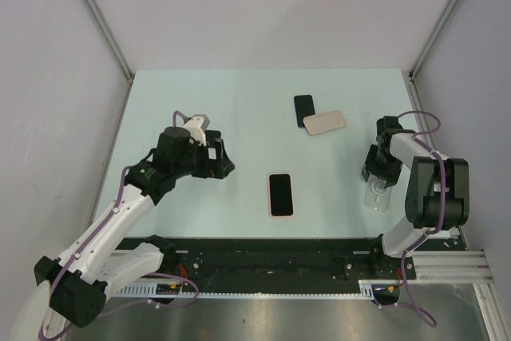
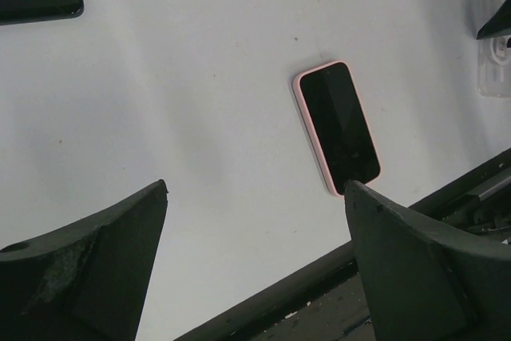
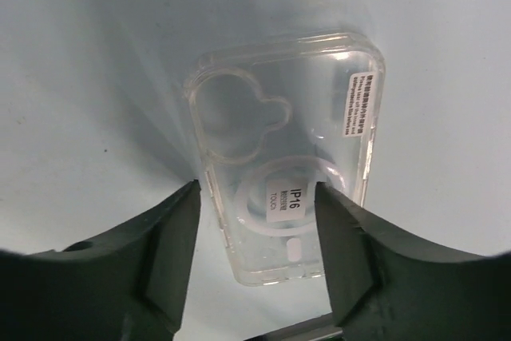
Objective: Put the phone into the phone case
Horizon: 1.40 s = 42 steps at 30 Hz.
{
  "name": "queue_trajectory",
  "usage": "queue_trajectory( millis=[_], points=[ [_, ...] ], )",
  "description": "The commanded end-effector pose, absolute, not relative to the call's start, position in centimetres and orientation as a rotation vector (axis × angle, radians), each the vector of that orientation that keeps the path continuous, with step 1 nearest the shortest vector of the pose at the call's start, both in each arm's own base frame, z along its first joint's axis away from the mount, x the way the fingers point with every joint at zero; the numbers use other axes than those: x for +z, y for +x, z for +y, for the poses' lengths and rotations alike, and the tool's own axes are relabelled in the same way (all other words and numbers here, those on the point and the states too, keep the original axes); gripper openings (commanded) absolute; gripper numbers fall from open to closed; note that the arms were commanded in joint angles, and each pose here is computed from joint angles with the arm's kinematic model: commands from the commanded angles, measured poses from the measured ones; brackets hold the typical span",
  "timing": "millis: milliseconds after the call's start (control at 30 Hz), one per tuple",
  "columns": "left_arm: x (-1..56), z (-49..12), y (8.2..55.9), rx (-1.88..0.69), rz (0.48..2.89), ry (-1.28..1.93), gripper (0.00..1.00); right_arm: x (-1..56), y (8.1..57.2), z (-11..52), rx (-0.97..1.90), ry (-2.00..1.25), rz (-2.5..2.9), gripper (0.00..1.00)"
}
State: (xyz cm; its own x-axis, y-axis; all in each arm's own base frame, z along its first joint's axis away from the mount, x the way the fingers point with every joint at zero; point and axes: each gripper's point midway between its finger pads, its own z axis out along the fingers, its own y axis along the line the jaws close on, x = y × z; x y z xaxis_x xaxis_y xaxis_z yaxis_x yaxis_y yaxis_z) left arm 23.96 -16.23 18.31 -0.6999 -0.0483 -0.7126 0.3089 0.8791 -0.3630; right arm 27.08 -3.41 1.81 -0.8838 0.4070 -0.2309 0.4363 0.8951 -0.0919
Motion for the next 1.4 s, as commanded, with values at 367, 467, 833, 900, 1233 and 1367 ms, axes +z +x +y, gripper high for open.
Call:
queue_trajectory(
  millis=[367,467,833,900,1233,1367],
  points=[
    [18.8,-19.0,22.8,-0.819,2.225,0.277,0.92,4.1,29.6,-0.9,0.022,0.591,2.779,0.79],
    [19.2,-19.0,22.9,-0.820,2.211,0.286,0.91,4.9,30.0,-2.7,-0.124,0.611,2.728,0.84],
    [19.0,-18.7,23.1,-0.791,2.216,0.292,0.92,3.5,28.8,-5.3,-0.263,0.540,2.809,1.00],
    [18.9,-18.6,23.1,-0.784,2.219,0.291,0.92,3.0,29.0,-5.2,-0.233,0.541,2.826,1.00],
    [18.9,-18.5,23.2,-0.778,2.218,0.275,0.92,1.5,29.0,-4.0,-0.106,0.557,2.880,0.93],
    [19.4,-18.8,22.8,-0.808,2.209,0.276,0.92,1.8,29.4,-3.4,-0.056,0.561,2.864,0.82]
  ],
)
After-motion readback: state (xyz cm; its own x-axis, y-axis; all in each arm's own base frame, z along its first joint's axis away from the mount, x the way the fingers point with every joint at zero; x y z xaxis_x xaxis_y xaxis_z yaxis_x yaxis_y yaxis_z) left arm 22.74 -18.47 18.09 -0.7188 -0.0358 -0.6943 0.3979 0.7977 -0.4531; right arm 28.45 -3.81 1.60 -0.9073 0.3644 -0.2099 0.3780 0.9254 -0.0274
